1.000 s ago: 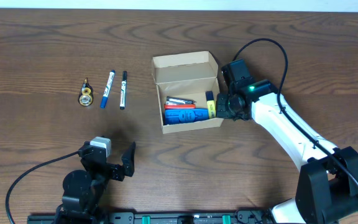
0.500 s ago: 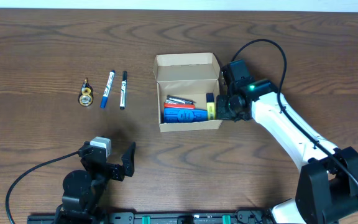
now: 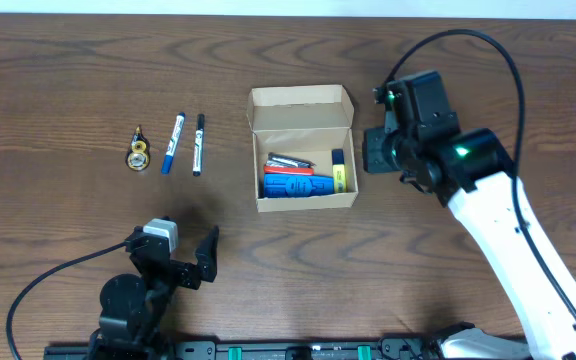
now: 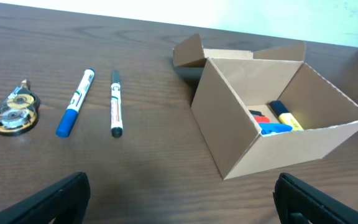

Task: Pack container
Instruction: 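Withdraw the right gripper and move the left gripper to the correction tape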

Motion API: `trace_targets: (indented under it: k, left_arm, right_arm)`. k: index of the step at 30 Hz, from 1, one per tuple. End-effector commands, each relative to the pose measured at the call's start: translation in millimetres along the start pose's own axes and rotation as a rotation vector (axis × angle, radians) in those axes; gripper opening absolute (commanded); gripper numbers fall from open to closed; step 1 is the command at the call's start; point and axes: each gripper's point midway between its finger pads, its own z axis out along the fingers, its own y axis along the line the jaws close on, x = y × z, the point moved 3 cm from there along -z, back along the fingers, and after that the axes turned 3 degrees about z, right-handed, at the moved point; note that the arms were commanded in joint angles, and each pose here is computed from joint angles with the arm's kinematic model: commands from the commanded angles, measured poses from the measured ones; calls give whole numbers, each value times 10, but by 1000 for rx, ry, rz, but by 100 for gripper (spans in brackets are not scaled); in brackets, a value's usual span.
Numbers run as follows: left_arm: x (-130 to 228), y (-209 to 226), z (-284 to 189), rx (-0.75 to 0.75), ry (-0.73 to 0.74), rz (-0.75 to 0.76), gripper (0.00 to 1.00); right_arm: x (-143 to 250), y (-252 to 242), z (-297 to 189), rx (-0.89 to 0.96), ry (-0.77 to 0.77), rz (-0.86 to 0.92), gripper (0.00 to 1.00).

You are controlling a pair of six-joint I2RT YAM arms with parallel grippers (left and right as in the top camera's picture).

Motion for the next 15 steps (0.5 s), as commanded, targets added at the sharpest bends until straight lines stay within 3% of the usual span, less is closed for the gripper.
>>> trace_targets:
  k: [1,6,15]
  left_arm:
    - [-368,-97,-170,22,-79,10,95]
    - [-803,-72,-383,-67,-86,75,95]
    - [-1473,-48,-297,-158,145,188,95]
  right_arm:
    - [19,22,-215,-36,-20,-85,1]
    - [232,68,-381,-99,40,-169,1]
    - [442,-2,-501,-82,109,-171,1]
